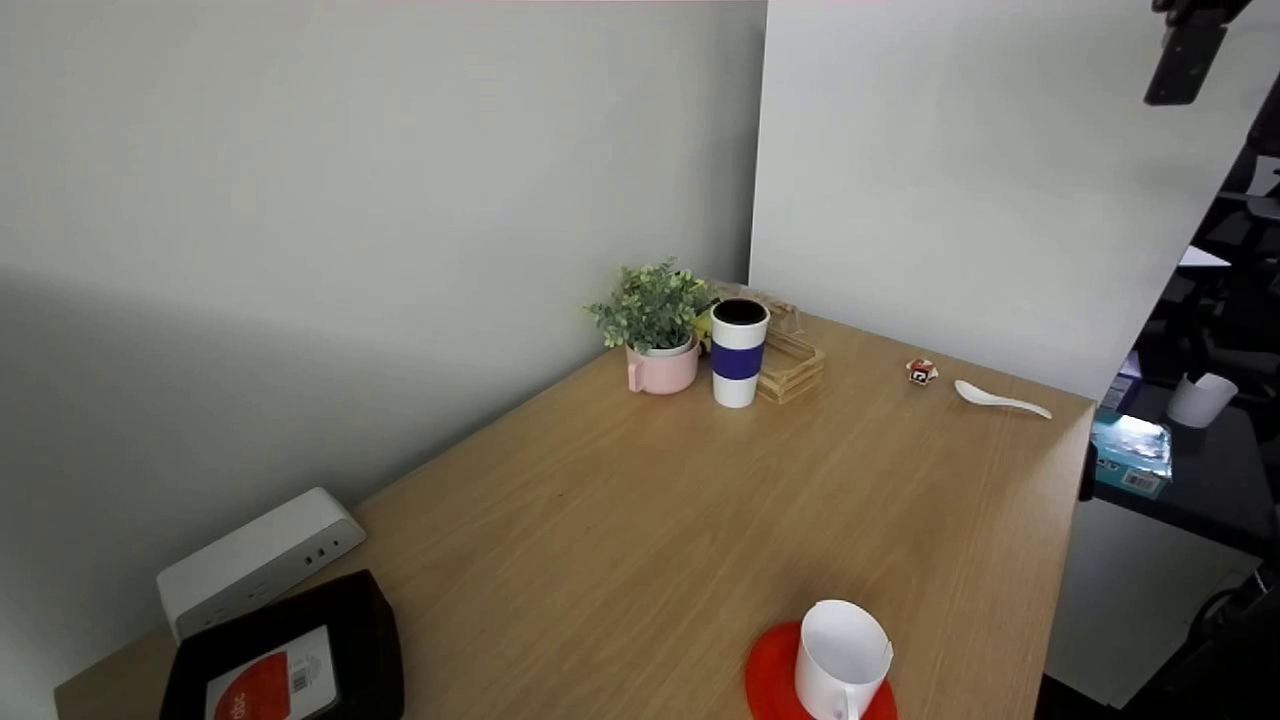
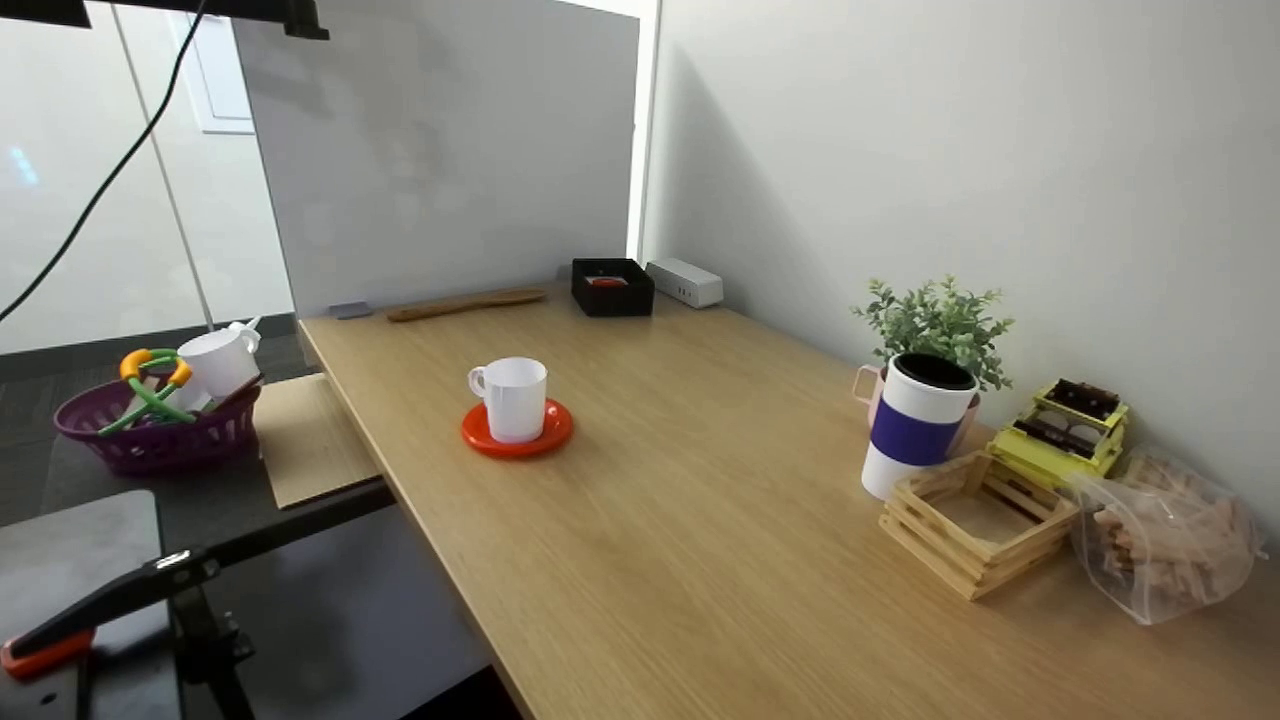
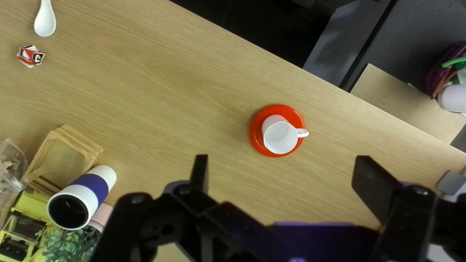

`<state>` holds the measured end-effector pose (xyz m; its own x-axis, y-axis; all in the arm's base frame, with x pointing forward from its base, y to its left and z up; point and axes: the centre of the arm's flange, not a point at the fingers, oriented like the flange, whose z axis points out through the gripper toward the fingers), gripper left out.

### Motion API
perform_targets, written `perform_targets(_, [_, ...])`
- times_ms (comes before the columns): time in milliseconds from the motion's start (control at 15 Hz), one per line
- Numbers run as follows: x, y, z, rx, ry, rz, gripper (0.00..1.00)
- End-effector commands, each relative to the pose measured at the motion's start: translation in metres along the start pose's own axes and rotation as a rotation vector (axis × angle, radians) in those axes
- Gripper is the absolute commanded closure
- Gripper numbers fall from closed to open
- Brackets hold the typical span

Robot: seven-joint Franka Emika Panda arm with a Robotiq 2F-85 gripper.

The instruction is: Put the mug directly on the table

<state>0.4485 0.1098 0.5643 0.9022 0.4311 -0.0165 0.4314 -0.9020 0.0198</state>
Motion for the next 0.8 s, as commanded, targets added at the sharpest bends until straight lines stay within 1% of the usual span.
perform_targets(0, [0.040, 0.020, 0.014, 0.047, -0.051, -0.057, 0.00])
perform_targets(267, [0.088, 0.029, 0.042, 0.124, -0.121, -0.157, 0.00])
perform_targets(467, [0.127, 0.030, 0.073, 0.210, -0.219, -0.243, 0.00])
perform_targets(600, [0.142, 0.033, 0.089, 0.252, -0.297, -0.283, 0.00])
perform_targets(733, [0.145, 0.034, 0.094, 0.282, -0.352, -0.314, 0.00])
